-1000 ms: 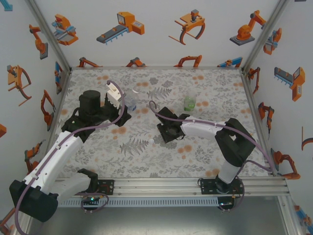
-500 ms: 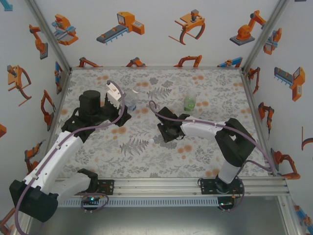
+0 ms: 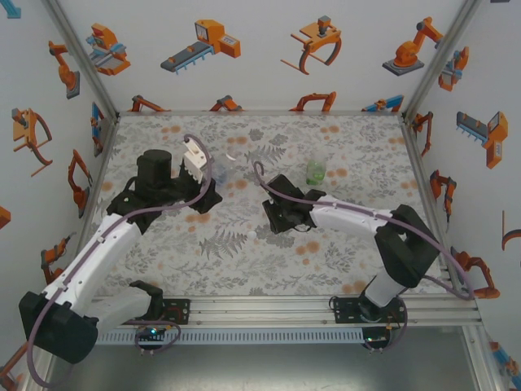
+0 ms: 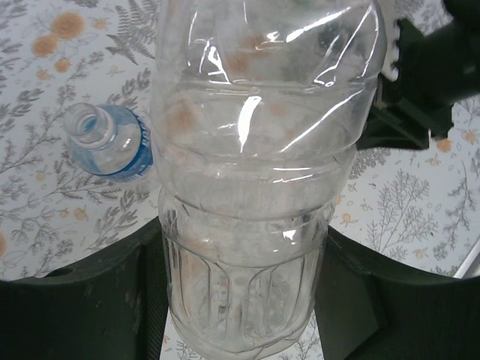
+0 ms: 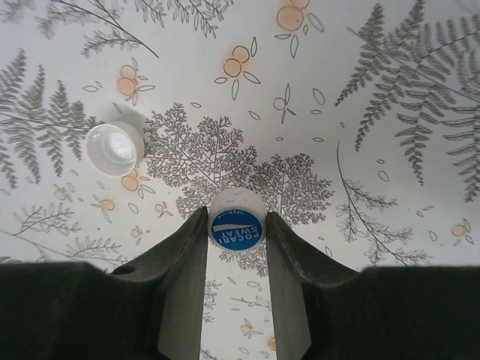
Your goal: Screw on the bottle caps
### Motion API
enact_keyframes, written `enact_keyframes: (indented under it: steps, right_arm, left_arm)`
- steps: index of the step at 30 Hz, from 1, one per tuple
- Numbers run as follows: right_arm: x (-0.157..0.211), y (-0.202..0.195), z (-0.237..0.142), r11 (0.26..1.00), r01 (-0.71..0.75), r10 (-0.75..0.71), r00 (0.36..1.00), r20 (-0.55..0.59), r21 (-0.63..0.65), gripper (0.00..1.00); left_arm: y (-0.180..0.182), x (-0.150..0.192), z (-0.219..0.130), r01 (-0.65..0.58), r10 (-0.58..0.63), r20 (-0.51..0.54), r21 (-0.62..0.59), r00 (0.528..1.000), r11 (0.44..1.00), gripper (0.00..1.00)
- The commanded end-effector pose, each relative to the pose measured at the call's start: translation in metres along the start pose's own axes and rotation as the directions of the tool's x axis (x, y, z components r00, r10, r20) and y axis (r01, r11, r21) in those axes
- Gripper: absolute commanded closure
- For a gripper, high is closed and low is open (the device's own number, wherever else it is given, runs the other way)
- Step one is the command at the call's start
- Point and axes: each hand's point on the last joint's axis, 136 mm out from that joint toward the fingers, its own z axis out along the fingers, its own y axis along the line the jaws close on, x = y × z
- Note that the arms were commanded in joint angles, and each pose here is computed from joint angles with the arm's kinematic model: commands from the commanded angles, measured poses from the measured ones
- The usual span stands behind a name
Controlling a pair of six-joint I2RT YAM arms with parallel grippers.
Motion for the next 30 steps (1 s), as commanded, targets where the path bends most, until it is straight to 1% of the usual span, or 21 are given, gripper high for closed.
enact_keyframes:
  steps: [1, 5, 6, 8, 11, 14, 17, 19, 20, 22, 23, 25, 28, 30]
  right_arm:
    - [-0.018, 0.001, -0.03, 0.999, -0.006, 0.011, 0.994, 0.105, -0.054, 0.85]
    - [-0.033, 0.007, -0.069, 0.991, 0.062, -0.035, 0.975, 0.221, -0.115, 0.85]
    - [-0.037, 0.009, -0.08, 0.988, 0.09, -0.057, 0.967, 0.248, -0.126, 0.86]
    - [-0.043, 0.015, -0.103, 0.975, 0.169, -0.116, 0.941, 0.317, -0.143, 0.86]
    - [-0.05, 0.023, -0.136, 0.948, 0.284, -0.202, 0.884, 0.422, -0.141, 0.86]
    - [-0.054, 0.032, -0.172, 0.911, 0.394, -0.277, 0.806, 0.523, -0.125, 0.87]
    - [-0.055, 0.047, -0.207, 0.845, 0.522, -0.347, 0.701, 0.623, -0.117, 0.9]
    - [-0.052, 0.059, -0.229, 0.786, 0.609, -0.389, 0.62, 0.681, -0.106, 0.91]
    - [-0.049, 0.064, -0.238, 0.752, 0.652, -0.41, 0.58, 0.703, -0.099, 0.92]
    - [-0.042, 0.077, -0.257, 0.672, 0.737, -0.444, 0.486, 0.753, -0.079, 0.94]
    - [-0.041, 0.08, -0.264, 0.65, 0.757, -0.45, 0.454, 0.769, -0.067, 0.95]
    - [-0.038, 0.085, -0.274, 0.606, 0.794, -0.461, 0.396, 0.794, -0.044, 0.97]
    - [-0.027, 0.099, -0.284, 0.505, 0.862, -0.476, 0.312, 0.822, -0.035, 1.0]
    - [-0.027, 0.105, -0.288, 0.48, 0.876, -0.466, 0.29, 0.836, -0.036, 1.0]
  left_arm:
    - [-0.019, -0.014, -0.004, -0.069, 0.067, 0.019, 0.092, 0.998, 0.993, 1.0]
    - [-0.033, -0.019, -0.006, -0.126, 0.122, 0.04, 0.15, 0.992, 0.981, 1.0]
    - [-0.039, -0.017, -0.007, -0.154, 0.149, 0.04, 0.18, 0.988, 0.971, 1.0]
    - [-0.054, -0.013, -0.008, -0.216, 0.212, 0.046, 0.244, 0.976, 0.945, 1.0]
    - [-0.067, -0.01, -0.007, -0.274, 0.272, 0.046, 0.271, 0.961, 0.923, 1.0]
    - [-0.083, -0.004, -0.005, -0.335, 0.338, 0.047, 0.32, 0.94, 0.886, 1.0]
    - [-0.096, 0.001, -0.007, -0.383, 0.387, 0.067, 0.368, 0.92, 0.847, 1.0]
    - [-0.112, 0.009, -0.014, -0.461, 0.455, 0.125, 0.437, 0.881, 0.772, 1.0]
    - [-0.118, 0.014, -0.015, -0.498, 0.487, 0.152, 0.453, 0.86, 0.739, 1.0]
    - [-0.124, 0.022, -0.017, -0.557, 0.538, 0.187, 0.46, 0.822, 0.691, 1.0]
    - [-0.125, 0.024, -0.017, -0.569, 0.549, 0.193, 0.461, 0.813, 0.681, 1.0]
    - [-0.125, 0.025, -0.018, -0.573, 0.553, 0.193, 0.459, 0.811, 0.679, 1.0]
    - [-0.126, 0.026, -0.019, -0.575, 0.554, 0.195, 0.459, 0.809, 0.678, 1.0]
    - [-0.127, 0.026, -0.019, -0.575, 0.553, 0.198, 0.46, 0.809, 0.676, 1.0]
